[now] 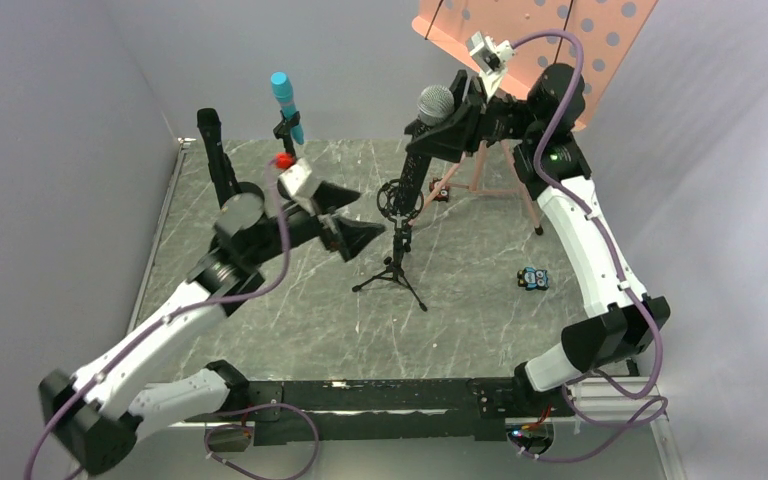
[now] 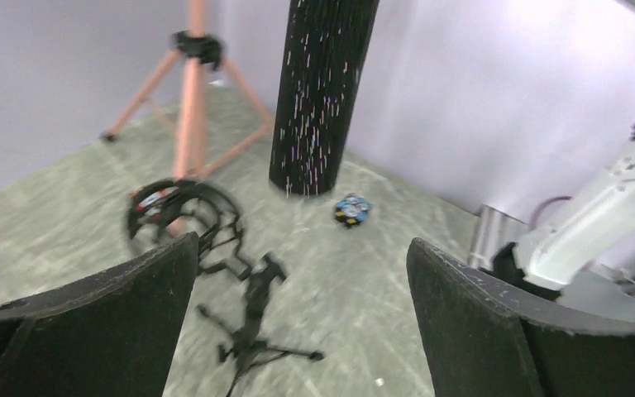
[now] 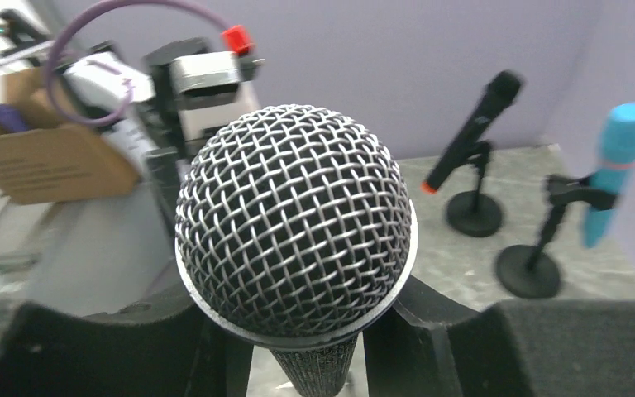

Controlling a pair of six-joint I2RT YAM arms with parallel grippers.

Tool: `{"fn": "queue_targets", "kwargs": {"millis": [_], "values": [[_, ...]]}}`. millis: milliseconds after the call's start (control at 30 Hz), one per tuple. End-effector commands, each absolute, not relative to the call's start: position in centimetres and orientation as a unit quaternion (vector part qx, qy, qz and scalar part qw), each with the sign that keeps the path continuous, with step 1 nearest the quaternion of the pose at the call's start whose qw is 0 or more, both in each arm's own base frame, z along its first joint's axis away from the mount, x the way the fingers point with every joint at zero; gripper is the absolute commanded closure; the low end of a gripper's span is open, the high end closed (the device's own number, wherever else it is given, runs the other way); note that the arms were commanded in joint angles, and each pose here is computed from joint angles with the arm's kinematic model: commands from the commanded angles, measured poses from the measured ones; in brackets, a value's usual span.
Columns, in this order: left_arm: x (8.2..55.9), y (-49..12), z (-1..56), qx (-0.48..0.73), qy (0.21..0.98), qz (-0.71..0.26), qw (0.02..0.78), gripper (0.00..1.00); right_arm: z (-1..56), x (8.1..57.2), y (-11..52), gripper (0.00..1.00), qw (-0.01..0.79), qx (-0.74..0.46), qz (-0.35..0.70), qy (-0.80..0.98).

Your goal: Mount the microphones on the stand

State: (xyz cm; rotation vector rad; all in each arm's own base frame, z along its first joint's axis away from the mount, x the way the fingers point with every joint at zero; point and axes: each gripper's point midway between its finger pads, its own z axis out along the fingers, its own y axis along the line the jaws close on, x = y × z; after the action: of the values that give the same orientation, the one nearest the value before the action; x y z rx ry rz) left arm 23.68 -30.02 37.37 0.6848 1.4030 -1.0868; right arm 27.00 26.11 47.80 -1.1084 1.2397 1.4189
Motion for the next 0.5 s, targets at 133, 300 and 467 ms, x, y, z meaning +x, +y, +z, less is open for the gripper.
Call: {"fn": "queue_targets", "kwargs": {"millis": [133,300,467], "values": [[24.2,-20.5,31.8,0.208,0.679,-0.325,0.625,0.01,46.3,33.3,27.8,0.99,0.554,-0.454,0.427,0.552],[23.1,-19.3,28.5,0.189,0.706,-0.317,0.604,0.01,43.8,35.0,29.5,0.99,0.555,-0.471,0.389,0.564],[23.2,-18.6,27.6,0.173,0.712,-0.309,0.606,0.01,42.6,36.0,29.7,1.0,0.553,-0.47,0.379,0.575]]}}
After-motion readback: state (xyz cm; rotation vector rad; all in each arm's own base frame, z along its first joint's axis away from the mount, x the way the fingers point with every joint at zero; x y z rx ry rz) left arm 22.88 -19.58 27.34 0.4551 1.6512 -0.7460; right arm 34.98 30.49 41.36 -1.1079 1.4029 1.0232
